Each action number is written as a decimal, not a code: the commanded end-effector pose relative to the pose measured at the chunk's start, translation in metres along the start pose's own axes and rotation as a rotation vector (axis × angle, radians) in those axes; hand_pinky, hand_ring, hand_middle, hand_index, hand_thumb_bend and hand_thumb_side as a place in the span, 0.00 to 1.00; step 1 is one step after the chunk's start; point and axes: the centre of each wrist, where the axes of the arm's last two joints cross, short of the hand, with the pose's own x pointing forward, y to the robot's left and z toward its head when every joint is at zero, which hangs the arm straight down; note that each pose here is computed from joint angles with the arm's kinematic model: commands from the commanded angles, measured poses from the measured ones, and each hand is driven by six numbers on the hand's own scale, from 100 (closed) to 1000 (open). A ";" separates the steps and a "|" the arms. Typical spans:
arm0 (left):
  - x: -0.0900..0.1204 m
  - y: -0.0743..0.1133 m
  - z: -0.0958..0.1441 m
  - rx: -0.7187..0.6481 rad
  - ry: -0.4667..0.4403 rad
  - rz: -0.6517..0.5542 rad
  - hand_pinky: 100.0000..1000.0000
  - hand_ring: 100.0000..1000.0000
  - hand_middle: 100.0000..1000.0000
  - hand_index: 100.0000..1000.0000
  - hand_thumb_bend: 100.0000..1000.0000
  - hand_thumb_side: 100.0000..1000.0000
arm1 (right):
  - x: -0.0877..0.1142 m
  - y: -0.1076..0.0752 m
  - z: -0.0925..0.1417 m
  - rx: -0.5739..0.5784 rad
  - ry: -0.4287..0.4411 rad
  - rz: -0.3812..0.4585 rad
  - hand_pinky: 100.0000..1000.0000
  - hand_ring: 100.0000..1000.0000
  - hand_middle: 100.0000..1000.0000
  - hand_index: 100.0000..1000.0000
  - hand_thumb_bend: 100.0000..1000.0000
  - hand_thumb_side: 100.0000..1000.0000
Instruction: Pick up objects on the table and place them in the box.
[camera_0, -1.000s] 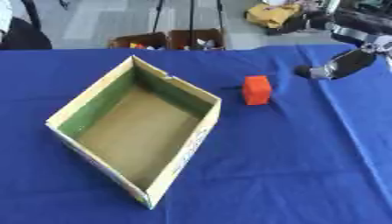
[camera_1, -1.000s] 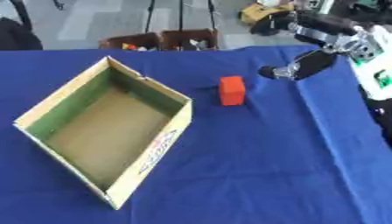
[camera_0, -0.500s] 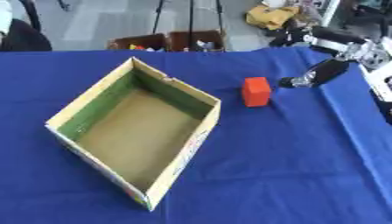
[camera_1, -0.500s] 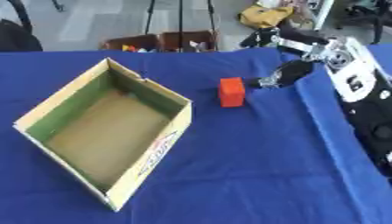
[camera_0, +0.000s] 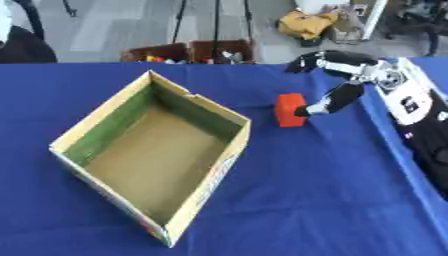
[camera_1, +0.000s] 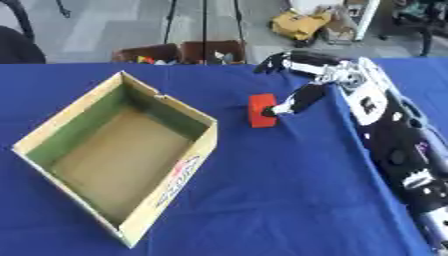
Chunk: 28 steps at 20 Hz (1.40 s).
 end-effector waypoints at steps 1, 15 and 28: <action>0.004 0.000 -0.007 -0.024 -0.025 -0.006 0.43 0.65 0.80 0.88 0.00 0.81 | -0.001 -0.015 0.005 0.057 -0.043 0.082 0.85 0.86 0.85 0.95 0.47 0.45; 0.002 -0.007 -0.012 -0.034 -0.055 0.000 0.42 0.65 0.81 0.88 0.00 0.81 | -0.012 -0.006 0.007 0.123 0.043 0.083 0.84 0.86 0.87 0.94 0.42 0.36; 0.002 -0.007 -0.012 -0.034 -0.054 -0.003 0.42 0.65 0.81 0.88 0.00 0.81 | -0.020 -0.003 0.027 0.108 0.052 0.102 0.83 0.86 0.85 0.93 0.38 0.38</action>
